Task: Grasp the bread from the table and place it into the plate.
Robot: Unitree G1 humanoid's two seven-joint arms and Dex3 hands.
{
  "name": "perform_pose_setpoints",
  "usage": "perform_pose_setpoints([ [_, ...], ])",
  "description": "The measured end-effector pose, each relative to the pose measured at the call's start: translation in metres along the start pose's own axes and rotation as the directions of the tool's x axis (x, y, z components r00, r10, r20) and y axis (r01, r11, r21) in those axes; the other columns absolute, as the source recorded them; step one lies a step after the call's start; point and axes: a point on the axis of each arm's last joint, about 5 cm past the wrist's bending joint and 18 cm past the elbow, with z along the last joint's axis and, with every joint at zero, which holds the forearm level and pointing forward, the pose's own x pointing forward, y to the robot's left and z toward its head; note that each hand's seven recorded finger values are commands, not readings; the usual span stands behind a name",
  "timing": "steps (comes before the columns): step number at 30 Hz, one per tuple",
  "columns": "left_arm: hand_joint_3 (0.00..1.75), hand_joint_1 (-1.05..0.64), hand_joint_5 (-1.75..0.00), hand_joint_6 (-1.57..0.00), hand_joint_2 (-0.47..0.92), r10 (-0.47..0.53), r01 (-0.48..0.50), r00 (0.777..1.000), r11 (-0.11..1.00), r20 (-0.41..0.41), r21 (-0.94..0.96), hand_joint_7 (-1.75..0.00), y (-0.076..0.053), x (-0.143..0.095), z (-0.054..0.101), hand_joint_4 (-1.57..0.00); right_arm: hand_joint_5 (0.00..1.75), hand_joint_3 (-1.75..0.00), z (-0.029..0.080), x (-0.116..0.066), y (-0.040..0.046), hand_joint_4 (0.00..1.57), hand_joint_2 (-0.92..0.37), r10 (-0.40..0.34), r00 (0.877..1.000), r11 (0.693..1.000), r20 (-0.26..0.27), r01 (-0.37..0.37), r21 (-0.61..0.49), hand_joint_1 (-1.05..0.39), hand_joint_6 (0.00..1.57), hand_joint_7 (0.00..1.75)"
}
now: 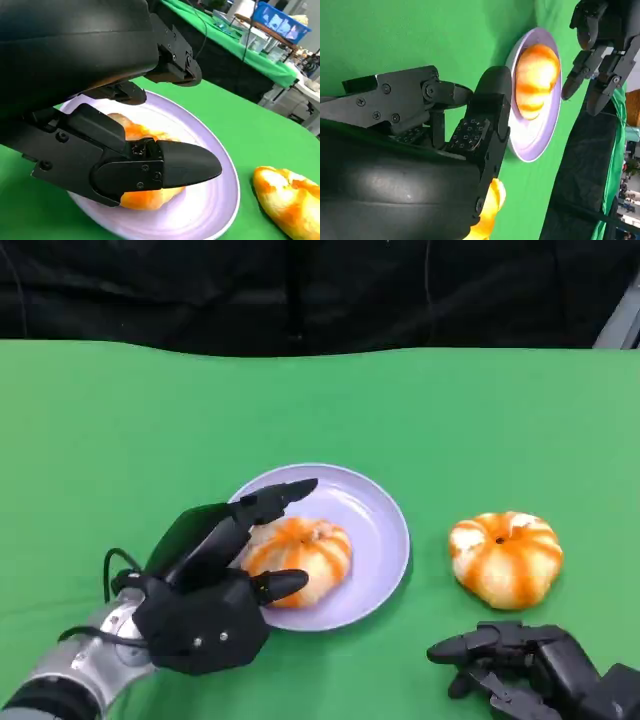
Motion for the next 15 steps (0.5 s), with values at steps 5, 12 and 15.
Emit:
perform_pose_setpoints([
  [5,0.60,-0.92,-0.02,-0.32,0.92,0.077,-0.076,0.997,0.996,0.024,-0.036,0.00,-0.0002,-0.0032,0.0009,-0.49,1.15,-0.41,-0.0006,0.0004,0.0000,0.81,-0.92,0.001,1.000,1.000,-0.004,-0.001,0.001,-0.03,1.12,0.27],
  [12,0.56,-0.86,-0.02,-0.35,0.92,0.182,-0.177,0.983,0.980,0.037,-0.094,-0.01,0.0027,-0.0056,0.0024,-0.52,1.16,-0.42,-0.0005,0.0007,0.0002,0.80,-0.92,0.002,1.000,1.000,-0.003,-0.002,0.001,-0.02,1.12,0.27],
  [15,0.52,-0.82,-0.02,-0.38,0.92,0.245,-0.236,0.969,0.957,0.038,-0.170,-0.02,0.0043,-0.0083,0.0035,-0.54,1.15,-0.42,-0.0005,0.0007,0.0002,0.79,-0.92,0.003,1.000,1.000,-0.003,-0.003,0.001,-0.03,1.12,0.27],
])
